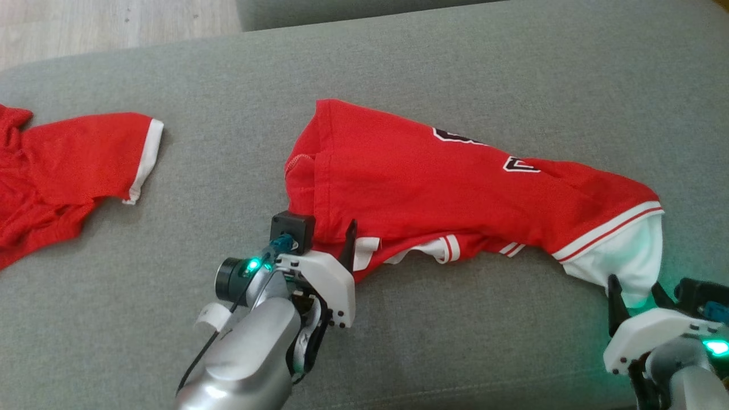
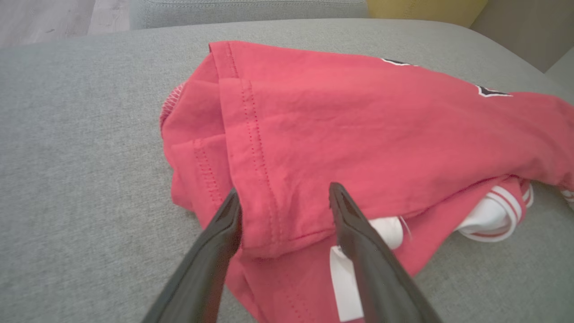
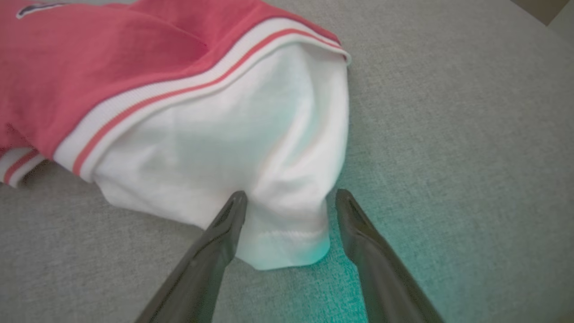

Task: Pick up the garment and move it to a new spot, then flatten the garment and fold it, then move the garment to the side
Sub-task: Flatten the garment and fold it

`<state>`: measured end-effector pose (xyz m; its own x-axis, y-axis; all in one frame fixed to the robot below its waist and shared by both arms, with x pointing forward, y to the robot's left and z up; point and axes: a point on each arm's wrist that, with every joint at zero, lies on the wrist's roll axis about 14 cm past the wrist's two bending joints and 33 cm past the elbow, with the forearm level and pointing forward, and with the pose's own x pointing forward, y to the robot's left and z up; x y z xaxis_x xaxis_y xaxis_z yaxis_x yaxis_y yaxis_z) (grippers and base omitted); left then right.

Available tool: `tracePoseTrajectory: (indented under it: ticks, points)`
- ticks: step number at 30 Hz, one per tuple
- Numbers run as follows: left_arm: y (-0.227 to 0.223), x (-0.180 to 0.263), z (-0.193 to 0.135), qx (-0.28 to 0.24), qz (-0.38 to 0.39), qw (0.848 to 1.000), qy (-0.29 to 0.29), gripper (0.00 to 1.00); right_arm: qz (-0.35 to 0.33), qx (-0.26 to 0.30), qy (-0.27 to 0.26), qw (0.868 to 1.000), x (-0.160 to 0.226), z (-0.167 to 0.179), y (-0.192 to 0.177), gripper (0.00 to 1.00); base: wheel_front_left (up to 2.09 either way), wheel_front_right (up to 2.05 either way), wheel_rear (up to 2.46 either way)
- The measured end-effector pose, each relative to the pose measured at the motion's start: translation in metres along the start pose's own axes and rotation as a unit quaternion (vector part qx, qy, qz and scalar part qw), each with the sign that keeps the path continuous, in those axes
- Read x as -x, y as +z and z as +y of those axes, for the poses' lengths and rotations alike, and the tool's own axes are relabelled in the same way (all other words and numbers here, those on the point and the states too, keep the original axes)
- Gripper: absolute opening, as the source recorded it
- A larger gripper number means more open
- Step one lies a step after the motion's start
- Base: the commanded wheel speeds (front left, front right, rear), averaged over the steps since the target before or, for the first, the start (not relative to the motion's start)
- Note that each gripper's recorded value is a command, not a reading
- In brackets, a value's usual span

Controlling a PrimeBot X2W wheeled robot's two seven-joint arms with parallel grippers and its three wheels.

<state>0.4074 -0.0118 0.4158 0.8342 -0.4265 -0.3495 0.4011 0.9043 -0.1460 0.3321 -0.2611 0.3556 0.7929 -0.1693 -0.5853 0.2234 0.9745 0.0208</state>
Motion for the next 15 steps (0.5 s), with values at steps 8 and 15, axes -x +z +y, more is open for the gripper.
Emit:
tracePoseTrajectory:
  ticks: [8,15]
  points:
    - [-0.001,0.0005,0.0007,0.004,0.002,1.0,0.001,0.93,0.003,0.0,0.002,1.0,-0.0014,0.0015,-0.0022,1.0,0.0,0.0,0.0]
    - [-0.0087,-0.0017,-0.0011,0.006,0.015,1.0,-0.003,0.25,0.01,-0.011,0.006,1.0,-0.0054,0.005,-0.0028,0.14,0.0,0.0,0.0]
